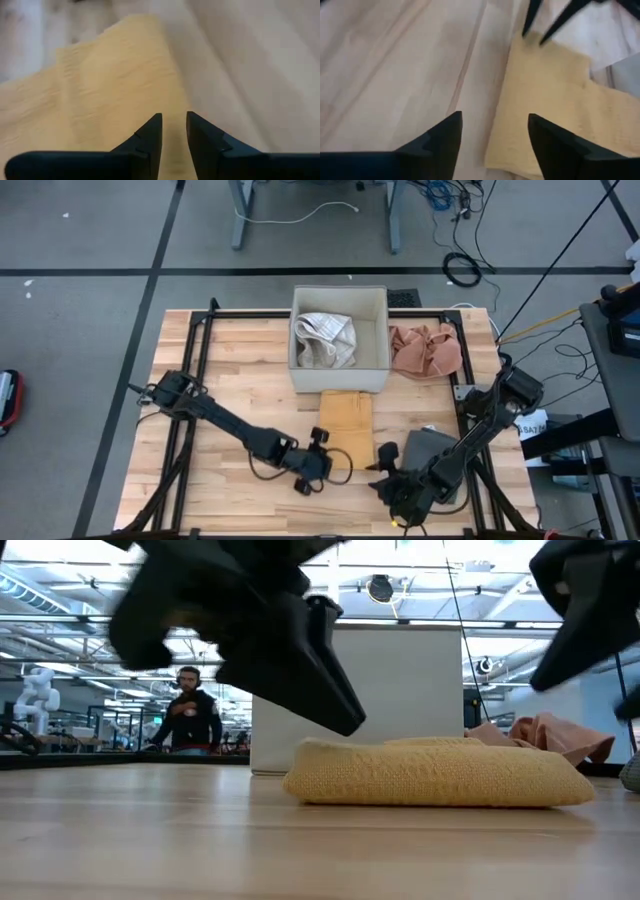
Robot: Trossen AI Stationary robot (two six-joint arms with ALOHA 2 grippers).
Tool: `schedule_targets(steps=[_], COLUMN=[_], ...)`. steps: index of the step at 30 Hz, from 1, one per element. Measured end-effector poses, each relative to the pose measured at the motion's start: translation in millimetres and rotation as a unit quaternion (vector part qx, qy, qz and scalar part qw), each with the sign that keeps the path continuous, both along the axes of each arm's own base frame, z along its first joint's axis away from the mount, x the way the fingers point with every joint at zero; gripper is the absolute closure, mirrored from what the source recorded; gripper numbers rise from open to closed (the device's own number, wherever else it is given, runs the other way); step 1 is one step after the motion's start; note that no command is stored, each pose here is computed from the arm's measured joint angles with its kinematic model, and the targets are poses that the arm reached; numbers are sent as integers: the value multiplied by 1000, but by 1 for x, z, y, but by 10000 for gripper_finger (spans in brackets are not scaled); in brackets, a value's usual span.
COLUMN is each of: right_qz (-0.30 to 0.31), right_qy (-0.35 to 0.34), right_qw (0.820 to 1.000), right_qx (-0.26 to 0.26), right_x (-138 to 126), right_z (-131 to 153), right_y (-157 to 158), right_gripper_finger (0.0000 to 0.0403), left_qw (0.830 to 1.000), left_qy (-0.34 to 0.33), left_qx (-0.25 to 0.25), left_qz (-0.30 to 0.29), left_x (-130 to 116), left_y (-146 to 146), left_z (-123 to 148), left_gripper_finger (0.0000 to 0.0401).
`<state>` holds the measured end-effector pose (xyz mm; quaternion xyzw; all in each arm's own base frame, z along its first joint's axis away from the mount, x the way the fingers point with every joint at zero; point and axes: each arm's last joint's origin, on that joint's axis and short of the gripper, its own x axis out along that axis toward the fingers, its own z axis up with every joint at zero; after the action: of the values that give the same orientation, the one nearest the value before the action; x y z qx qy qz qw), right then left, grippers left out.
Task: Fold towel
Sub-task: Fold the yellow towel
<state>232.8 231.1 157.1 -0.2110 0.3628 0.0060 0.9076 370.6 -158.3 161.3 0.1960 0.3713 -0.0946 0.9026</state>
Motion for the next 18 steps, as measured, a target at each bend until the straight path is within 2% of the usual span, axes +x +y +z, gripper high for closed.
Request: schedule_targets(steps=[5,8,13,18], right_qz=[-3,-12,-28,-42], right_qy=[22,31,36,45], right_qw=[999,999,998,997], right_qx=[-25,-37,-44,-46], right_x=[4,8,14,17], right_z=[-22,-30,-34,-37], right_y=[1,-3,-10,-19], right_gripper_finger=[171,171,181,187], left_qw=[999,999,998,998], left_qy=[-1,-12,-13,10], left_qx=[8,32,51,56], left_qz=[-35,-27,-21,-22], left_x=[-10,-15,-17,-14], left_y=[-22,-30,-32,-28], left_z=[0,0,0,-14], left_gripper_finger=[271,233,181,166])
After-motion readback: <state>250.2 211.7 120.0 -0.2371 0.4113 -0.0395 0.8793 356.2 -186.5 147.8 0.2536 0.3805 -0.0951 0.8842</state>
